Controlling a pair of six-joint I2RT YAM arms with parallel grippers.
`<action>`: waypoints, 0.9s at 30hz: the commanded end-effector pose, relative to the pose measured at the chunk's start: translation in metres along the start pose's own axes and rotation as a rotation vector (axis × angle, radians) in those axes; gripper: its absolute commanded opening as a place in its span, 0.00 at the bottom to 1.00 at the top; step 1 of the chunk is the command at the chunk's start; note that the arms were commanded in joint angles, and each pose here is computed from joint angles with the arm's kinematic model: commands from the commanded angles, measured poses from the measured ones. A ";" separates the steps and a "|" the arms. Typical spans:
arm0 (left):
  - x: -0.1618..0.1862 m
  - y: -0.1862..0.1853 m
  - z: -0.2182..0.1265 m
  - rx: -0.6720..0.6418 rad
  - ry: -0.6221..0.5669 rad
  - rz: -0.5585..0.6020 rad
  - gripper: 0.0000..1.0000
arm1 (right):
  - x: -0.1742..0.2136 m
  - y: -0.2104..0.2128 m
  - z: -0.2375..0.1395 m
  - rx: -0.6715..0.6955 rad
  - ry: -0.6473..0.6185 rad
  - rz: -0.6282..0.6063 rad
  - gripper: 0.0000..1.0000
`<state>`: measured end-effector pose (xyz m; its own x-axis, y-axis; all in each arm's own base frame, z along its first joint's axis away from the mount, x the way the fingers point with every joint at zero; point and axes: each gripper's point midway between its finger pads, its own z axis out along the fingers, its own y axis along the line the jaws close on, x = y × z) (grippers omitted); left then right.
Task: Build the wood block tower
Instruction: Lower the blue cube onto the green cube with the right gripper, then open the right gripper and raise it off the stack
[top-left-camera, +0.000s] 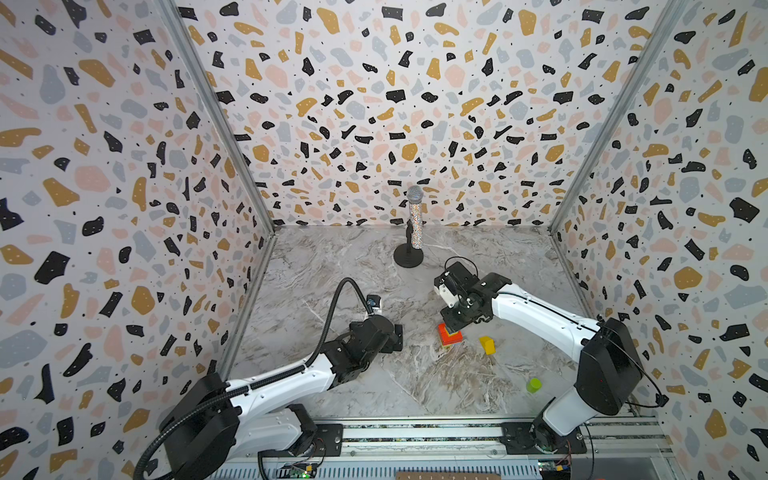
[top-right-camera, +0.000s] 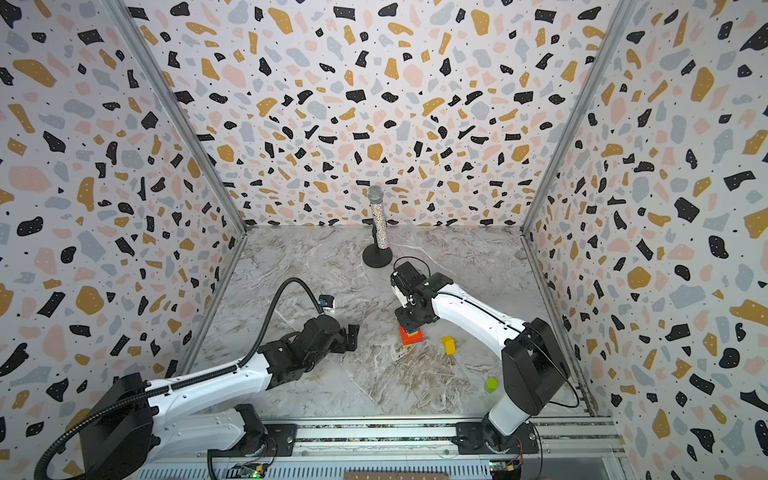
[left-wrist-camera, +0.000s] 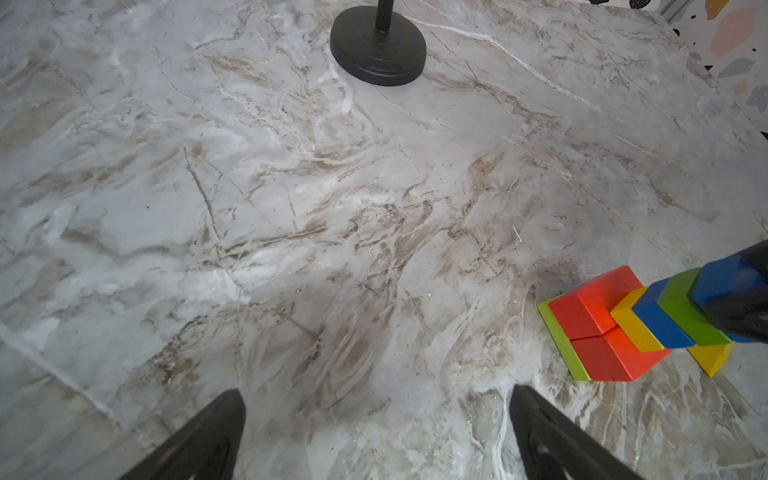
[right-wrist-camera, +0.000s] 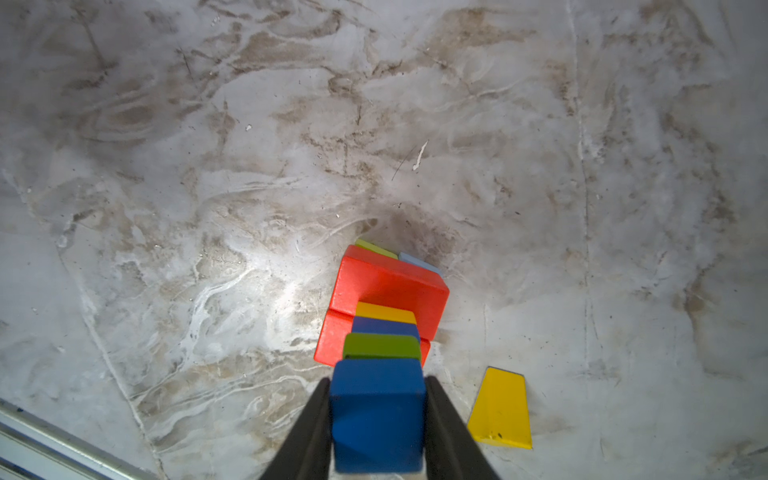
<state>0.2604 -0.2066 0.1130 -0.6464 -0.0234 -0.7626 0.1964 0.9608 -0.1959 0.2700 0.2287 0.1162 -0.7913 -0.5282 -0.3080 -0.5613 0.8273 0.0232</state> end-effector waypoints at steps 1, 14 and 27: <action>-0.008 -0.006 -0.003 0.025 -0.025 -0.015 1.00 | 0.002 0.000 -0.001 0.008 0.007 -0.005 0.41; -0.012 -0.008 -0.004 0.025 -0.028 -0.007 1.00 | -0.005 -0.002 -0.009 0.017 -0.025 -0.003 0.50; -0.034 -0.015 -0.011 0.020 -0.055 0.014 1.00 | -0.022 -0.004 -0.047 0.028 -0.132 0.012 0.52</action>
<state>0.2668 -0.2137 0.1329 -0.6274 -0.0312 -0.7781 0.2069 0.9566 -0.2052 0.2780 0.2290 0.1336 -0.7784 -0.5163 -0.3572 -0.5534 0.8329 0.0021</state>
